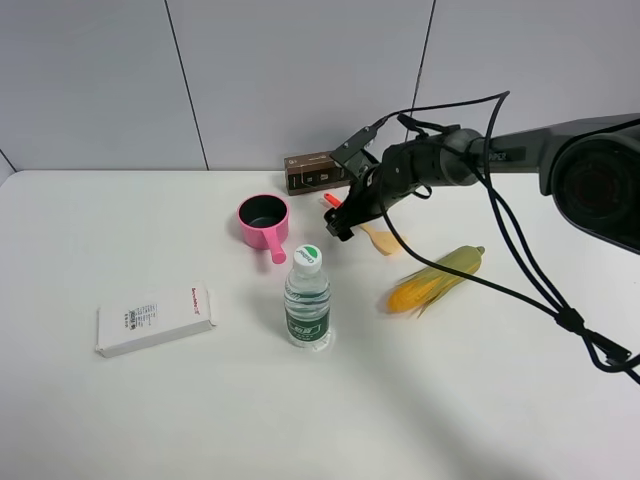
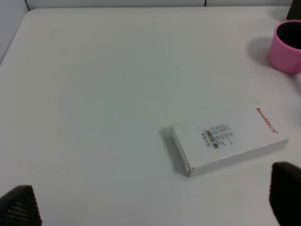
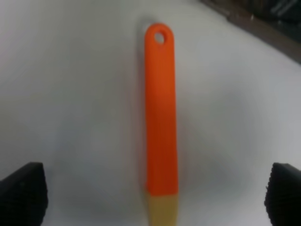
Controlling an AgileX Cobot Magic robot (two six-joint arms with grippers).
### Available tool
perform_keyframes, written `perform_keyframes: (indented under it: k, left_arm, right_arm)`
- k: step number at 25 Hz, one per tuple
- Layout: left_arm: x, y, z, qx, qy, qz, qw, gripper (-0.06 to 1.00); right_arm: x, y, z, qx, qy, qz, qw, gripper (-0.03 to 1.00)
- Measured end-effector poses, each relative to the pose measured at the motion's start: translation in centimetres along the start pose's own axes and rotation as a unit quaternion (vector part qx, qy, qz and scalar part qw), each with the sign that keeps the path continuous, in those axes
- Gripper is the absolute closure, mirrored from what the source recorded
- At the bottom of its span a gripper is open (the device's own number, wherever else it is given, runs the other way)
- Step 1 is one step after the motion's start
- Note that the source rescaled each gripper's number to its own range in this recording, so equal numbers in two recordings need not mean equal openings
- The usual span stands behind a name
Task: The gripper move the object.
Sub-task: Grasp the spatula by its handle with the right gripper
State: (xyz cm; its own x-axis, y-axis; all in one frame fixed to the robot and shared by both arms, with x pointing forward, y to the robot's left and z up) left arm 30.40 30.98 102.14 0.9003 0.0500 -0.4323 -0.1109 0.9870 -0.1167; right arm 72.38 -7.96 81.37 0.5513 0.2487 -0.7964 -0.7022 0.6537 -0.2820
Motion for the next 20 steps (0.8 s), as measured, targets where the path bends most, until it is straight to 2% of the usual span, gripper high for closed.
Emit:
perform_keyframes:
  k: [14, 20]
  left_arm:
    - [0.0, 0.0, 0.0, 0.000, 0.000, 0.000, 1.000, -0.06]
    - [0.0, 0.0, 0.0, 0.000, 0.000, 0.000, 1.000, -0.06]
  right_arm:
    - [1.3, 0.0, 0.0, 0.018, -0.018, -0.008, 1.000, 0.10]
    - [1.6, 0.4, 0.0, 0.082, -0.022, 0.002, 0.996, 0.20]
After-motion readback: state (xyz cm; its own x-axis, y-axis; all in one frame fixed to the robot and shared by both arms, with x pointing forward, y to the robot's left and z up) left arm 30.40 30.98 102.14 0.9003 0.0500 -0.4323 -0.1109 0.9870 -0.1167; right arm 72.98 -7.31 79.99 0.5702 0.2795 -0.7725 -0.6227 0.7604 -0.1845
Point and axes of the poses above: a point on each arm's last joint axis where the gripper is mounted, x pointing out along that axis toward the gripper, y along the wrist's bending axis when the last joint is at zero, z = x × y, the point moved 8 cm from there along x, pointing out along that axis toward the gripper, and after that the axes turned 6 degrees about -x, right-handed, at the moved point
